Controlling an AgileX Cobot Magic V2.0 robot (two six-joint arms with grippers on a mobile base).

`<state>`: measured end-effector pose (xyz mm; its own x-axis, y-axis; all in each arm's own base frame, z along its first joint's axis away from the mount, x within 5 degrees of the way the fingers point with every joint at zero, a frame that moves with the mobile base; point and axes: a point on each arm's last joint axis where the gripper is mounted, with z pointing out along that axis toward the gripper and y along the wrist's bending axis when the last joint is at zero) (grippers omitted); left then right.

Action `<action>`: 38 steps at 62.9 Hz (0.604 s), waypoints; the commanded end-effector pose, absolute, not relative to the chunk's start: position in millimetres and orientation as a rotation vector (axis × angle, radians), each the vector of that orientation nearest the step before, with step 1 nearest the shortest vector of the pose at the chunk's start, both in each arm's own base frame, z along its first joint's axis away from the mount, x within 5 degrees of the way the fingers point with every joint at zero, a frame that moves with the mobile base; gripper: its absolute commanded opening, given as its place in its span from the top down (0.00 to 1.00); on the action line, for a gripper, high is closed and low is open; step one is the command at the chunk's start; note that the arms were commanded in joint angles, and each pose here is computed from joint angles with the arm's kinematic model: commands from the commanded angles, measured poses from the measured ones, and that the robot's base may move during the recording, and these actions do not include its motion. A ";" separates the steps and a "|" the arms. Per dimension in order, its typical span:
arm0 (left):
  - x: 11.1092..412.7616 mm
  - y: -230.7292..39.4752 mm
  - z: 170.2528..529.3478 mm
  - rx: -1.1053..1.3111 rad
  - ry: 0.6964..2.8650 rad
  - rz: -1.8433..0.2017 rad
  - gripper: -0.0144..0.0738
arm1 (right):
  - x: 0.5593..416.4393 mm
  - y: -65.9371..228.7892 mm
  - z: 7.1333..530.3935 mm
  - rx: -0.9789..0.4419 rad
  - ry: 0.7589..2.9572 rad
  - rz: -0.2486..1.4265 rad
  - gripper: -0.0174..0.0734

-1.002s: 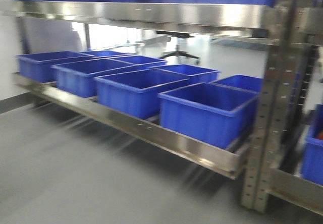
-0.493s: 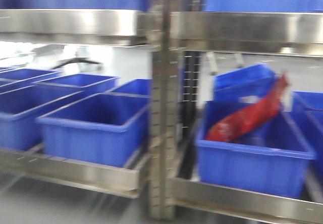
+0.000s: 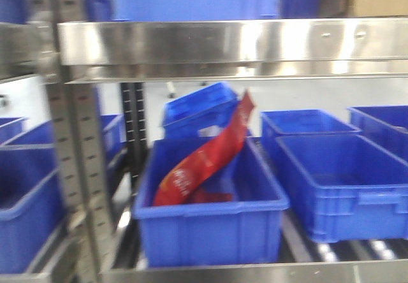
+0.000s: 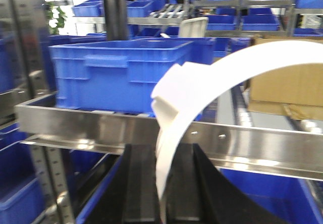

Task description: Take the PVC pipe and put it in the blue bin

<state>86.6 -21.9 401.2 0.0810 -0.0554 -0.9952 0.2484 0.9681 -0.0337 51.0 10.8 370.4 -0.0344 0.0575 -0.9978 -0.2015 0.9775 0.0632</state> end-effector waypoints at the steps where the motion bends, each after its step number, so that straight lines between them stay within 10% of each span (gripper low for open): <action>1: 84.6 -21.3 405.2 0.150 1.438 -0.234 0.96 | 50.4 10.5 372.8 -0.116 1.565 0.203 0.99; 38: 84.6 -21.3 405.2 0.150 1.438 -0.234 0.96 | 50.4 10.5 372.8 -0.116 1.565 0.203 0.99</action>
<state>86.6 -21.9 401.2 0.0810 -0.0554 -0.9952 0.2484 0.9681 -0.0337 51.0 10.8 370.4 -0.0344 0.0575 -0.9978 -0.2015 0.9775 0.0632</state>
